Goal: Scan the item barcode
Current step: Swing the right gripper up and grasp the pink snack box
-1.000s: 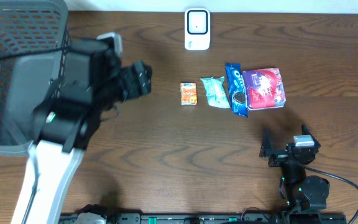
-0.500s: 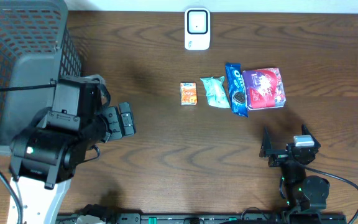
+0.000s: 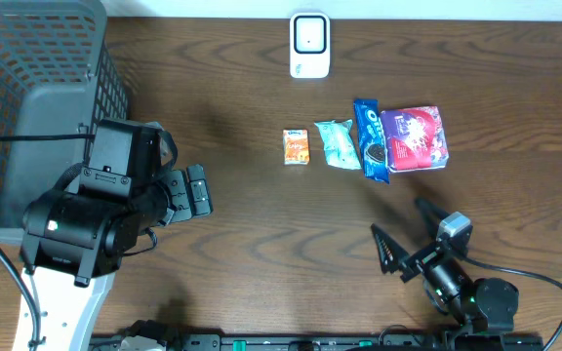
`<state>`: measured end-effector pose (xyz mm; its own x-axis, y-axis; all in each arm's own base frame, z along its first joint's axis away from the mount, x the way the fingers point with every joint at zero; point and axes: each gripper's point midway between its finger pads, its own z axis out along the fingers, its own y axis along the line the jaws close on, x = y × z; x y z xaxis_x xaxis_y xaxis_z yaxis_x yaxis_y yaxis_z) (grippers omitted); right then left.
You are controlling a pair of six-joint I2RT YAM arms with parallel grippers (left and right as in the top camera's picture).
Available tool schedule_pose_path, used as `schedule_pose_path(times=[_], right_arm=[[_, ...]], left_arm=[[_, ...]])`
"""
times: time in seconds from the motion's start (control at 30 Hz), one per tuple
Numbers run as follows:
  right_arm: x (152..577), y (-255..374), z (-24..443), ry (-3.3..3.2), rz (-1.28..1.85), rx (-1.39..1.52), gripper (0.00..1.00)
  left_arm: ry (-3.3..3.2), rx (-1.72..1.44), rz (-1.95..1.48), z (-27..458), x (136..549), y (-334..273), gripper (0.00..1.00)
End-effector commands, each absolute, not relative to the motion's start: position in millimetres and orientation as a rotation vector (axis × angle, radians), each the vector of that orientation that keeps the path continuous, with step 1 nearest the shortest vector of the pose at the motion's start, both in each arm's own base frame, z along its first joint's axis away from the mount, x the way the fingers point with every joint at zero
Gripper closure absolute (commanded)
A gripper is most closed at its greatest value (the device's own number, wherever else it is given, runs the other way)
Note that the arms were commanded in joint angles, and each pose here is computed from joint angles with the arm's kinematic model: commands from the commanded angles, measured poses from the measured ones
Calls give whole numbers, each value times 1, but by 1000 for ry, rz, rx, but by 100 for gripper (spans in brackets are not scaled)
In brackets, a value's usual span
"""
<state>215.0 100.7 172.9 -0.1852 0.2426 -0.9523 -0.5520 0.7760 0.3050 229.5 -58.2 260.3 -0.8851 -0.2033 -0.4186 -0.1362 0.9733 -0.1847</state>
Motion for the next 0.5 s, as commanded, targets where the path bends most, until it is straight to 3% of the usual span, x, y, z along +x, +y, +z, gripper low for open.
schedule_pose_path(times=[0.0, 0.27, 0.47], right_arm=[[194, 124, 189, 1599, 1044, -223, 1], [179, 87, 314, 1057, 842, -168, 1], [197, 79, 343, 1201, 625, -194, 1]], left_arm=[[2671, -263, -191, 260, 231, -55, 2], [2671, -262, -192, 260, 231, -55, 2], [2671, -263, -191, 260, 230, -55, 2]])
